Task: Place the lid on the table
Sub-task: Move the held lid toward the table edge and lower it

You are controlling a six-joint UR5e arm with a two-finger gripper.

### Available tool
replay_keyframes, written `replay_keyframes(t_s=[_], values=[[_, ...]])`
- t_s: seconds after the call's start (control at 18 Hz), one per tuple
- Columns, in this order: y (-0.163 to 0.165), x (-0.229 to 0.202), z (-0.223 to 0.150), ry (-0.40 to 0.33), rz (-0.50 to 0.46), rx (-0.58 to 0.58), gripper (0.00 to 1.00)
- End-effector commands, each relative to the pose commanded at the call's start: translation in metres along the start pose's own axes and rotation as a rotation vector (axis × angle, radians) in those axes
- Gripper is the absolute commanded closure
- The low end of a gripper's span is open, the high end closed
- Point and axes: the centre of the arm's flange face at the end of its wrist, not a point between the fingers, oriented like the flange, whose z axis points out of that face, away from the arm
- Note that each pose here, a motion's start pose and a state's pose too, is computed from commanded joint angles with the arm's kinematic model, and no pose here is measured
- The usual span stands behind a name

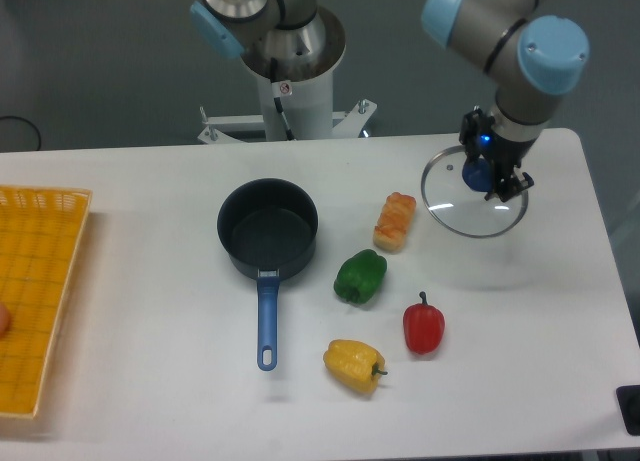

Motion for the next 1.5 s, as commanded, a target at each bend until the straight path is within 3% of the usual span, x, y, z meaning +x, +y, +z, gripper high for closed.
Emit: replay_keyframes(t_s=[0.5, 1.5], values=[[0.033, -0.022, 0.050, -0.010, 0.037, -0.002, 0.39], [0.088, -0.028, 0.089, -0.033, 0.097, -0.015, 0.39]])
